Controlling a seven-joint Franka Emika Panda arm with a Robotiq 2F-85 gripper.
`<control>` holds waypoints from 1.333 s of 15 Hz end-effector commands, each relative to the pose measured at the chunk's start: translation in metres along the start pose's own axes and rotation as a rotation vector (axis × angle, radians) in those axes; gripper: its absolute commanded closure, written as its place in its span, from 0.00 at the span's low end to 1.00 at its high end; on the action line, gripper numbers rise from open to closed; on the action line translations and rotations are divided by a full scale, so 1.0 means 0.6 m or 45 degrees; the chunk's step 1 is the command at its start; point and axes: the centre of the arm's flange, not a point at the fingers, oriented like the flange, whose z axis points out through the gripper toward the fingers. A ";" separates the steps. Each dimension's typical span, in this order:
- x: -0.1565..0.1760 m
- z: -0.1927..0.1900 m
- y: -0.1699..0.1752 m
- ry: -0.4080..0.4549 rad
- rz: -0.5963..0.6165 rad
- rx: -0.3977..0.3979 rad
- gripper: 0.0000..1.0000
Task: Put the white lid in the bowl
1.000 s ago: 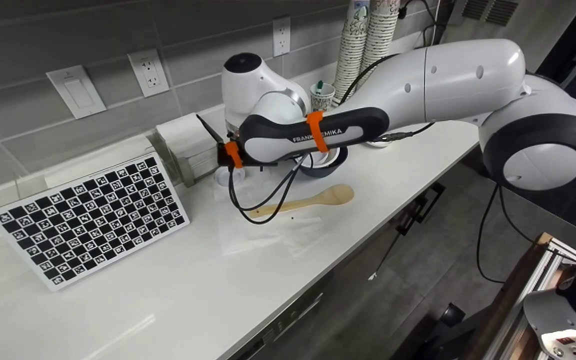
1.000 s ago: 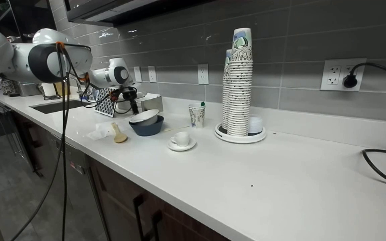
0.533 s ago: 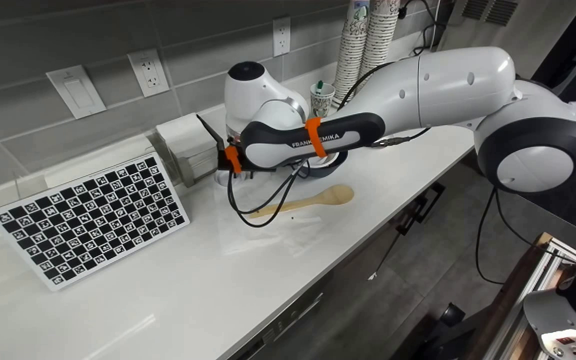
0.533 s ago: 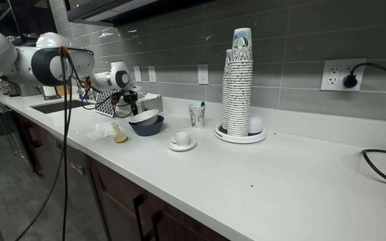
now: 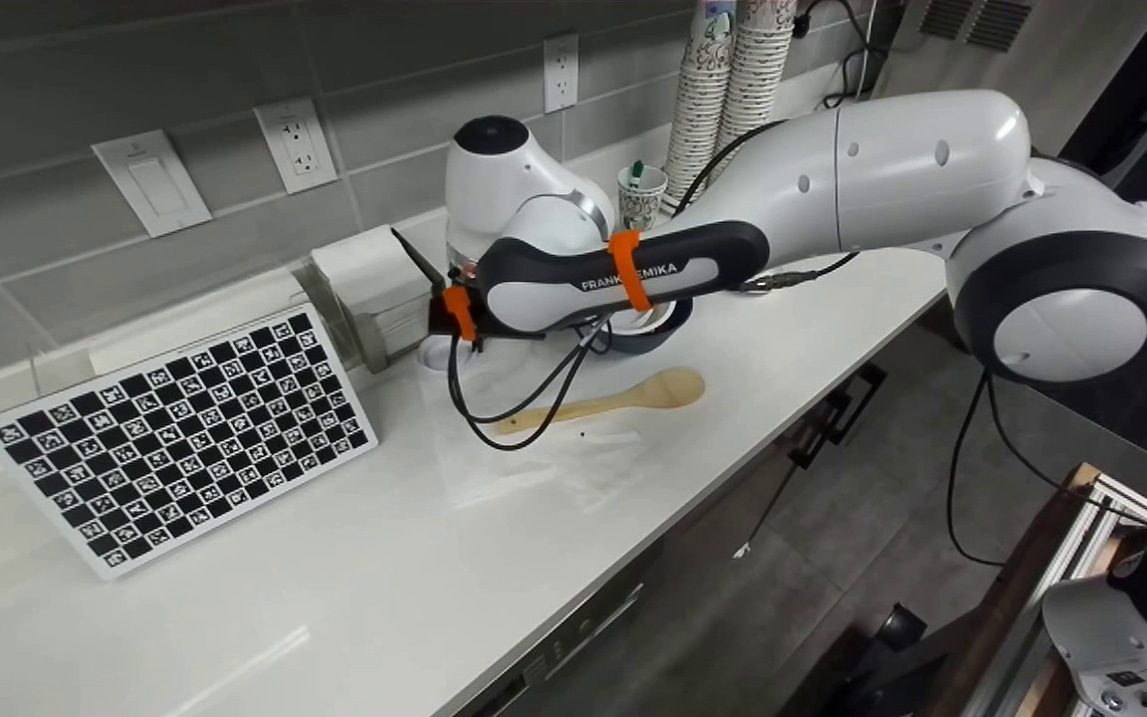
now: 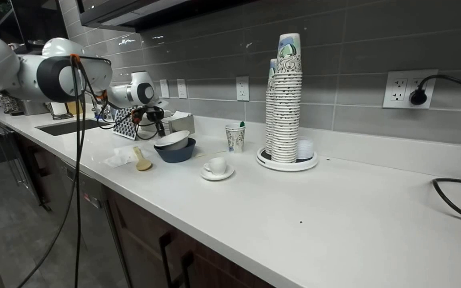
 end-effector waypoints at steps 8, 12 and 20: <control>-0.011 -0.218 0.078 0.023 -0.095 0.044 0.99; -0.006 -0.286 0.131 -0.011 -0.200 0.040 0.99; -0.026 -0.317 0.277 0.012 -0.161 -0.145 0.99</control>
